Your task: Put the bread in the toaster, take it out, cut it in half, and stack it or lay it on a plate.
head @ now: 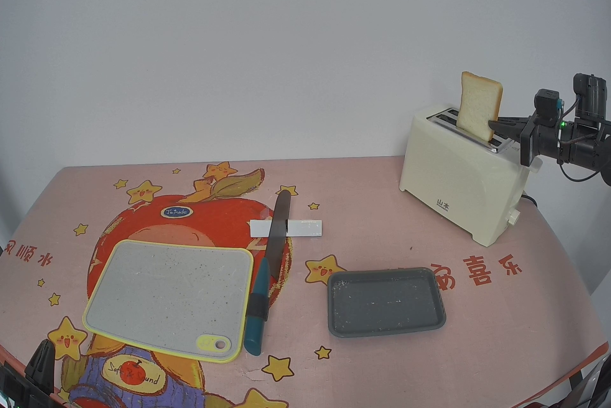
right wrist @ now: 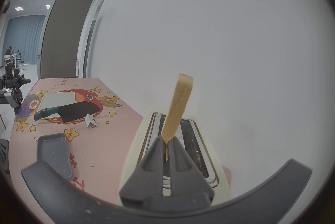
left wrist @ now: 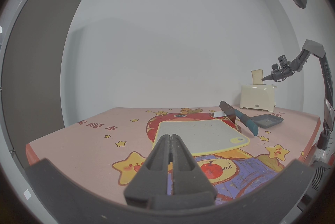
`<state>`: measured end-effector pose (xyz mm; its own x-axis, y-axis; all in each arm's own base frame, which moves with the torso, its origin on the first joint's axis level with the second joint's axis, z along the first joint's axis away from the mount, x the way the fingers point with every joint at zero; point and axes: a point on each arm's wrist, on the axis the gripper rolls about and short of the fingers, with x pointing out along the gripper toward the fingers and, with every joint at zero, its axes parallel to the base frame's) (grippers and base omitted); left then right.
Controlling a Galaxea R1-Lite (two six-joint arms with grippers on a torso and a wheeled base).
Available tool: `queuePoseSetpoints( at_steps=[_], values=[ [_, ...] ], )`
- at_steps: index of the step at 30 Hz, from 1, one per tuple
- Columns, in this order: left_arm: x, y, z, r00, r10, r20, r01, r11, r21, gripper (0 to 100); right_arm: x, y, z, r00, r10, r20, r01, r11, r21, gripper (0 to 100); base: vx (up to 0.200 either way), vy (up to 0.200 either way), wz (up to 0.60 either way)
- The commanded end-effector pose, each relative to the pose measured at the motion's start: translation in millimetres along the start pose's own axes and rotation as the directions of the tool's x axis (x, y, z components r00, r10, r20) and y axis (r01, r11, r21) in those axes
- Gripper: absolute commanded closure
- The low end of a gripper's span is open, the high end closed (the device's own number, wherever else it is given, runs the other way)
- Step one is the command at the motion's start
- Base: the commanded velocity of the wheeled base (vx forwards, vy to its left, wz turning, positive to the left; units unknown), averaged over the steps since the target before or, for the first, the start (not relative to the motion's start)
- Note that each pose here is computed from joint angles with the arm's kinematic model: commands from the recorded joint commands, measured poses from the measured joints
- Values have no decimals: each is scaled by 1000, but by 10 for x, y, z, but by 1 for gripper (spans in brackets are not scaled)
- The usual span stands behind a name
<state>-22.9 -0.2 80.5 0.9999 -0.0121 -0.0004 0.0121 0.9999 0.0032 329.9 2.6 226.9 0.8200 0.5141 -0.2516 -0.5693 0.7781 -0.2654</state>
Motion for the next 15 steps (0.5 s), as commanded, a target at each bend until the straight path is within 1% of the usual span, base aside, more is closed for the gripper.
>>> queuePoseSetpoints(
  at_steps=[1,4,15],
  values=[
    [1,0,-54,1000,0,-3,0,1000,0,100,-3,5,4,1000,1,1,-1,1000,-3,100,0,0,0],
    [1,0,-54,1000,0,-3,0,1000,0,100,30,0,-36,1000,5,-8,-5,1000,4,100,0,0,0],
    [1,0,-52,1000,0,-1,0,1000,0,100,66,-14,-60,1000,4,-12,-4,1000,5,100,0,0,0]
  ],
)
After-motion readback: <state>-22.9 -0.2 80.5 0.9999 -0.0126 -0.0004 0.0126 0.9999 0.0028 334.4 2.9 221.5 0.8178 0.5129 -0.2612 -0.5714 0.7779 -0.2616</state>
